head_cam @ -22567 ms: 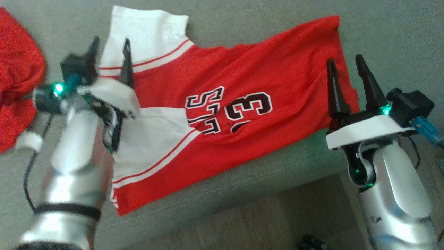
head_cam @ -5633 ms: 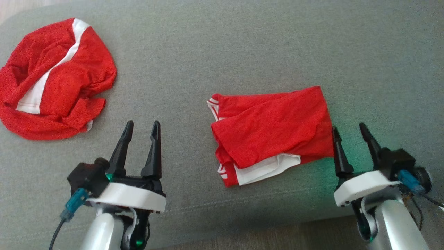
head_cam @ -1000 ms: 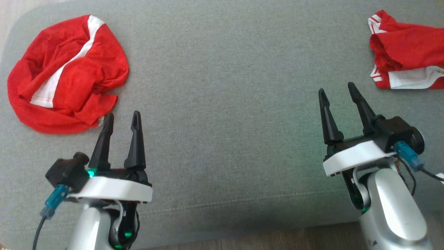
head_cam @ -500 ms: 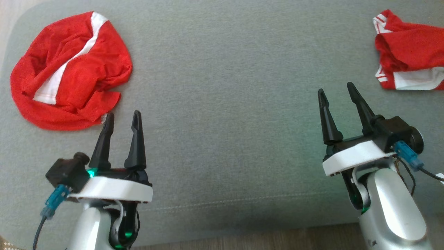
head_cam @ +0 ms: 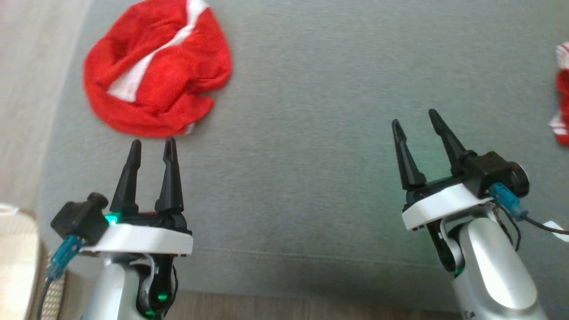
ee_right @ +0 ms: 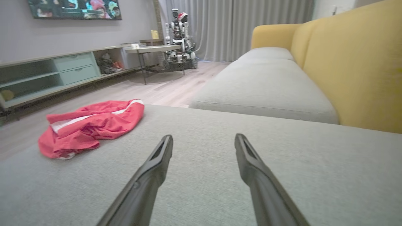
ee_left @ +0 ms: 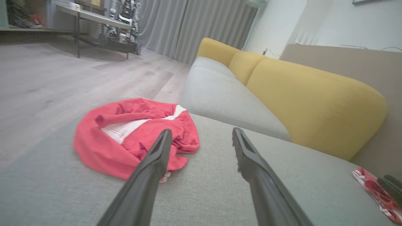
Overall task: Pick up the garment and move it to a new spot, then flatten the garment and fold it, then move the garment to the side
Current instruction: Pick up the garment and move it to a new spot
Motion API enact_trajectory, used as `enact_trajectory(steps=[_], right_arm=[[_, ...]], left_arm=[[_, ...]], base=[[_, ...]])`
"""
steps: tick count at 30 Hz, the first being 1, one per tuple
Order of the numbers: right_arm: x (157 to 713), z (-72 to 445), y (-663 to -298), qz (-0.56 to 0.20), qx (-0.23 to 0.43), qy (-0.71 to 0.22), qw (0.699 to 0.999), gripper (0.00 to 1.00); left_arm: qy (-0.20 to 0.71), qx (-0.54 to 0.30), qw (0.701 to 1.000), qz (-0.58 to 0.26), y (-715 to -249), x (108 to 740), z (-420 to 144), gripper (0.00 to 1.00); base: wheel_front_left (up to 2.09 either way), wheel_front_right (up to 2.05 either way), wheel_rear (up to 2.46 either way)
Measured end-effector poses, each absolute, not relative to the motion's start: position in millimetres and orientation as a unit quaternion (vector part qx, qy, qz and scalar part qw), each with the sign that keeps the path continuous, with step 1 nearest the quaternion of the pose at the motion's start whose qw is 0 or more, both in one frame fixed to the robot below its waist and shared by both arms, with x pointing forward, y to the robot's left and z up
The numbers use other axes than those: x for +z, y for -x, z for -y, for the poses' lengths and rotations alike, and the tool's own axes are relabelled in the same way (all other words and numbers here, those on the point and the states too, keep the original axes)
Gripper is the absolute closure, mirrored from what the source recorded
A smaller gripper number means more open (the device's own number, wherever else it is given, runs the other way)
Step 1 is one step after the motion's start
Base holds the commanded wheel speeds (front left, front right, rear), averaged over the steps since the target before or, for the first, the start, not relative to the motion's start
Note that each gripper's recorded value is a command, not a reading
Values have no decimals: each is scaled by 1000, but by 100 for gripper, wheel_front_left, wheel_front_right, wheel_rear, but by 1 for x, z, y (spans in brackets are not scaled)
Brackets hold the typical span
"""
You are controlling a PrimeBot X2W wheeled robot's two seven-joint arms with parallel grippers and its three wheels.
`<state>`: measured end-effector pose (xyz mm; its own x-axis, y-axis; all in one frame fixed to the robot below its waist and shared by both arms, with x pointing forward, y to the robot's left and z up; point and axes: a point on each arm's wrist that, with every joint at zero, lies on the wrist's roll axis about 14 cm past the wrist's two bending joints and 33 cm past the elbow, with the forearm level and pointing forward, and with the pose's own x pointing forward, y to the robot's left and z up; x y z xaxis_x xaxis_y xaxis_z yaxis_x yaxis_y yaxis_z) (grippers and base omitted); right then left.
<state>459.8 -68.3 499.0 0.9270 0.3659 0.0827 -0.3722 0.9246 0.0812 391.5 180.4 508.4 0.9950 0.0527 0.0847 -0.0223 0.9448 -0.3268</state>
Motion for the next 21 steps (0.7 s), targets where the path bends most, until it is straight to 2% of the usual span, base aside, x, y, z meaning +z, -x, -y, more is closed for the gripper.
enact_trajectory(steps=[12, 21], right_arm=[[481, -31, -446, 3, 323, -56, 945, 0], [495, -87, -428, 15, 393, -63, 917, 0]], left_arm=[[148, 155, 975, 62, -325, 515, -257, 0], [142, 219, 962, 76, -274, 520, -285, 0]], base=[[0, 0, 0], [0, 0, 0]])
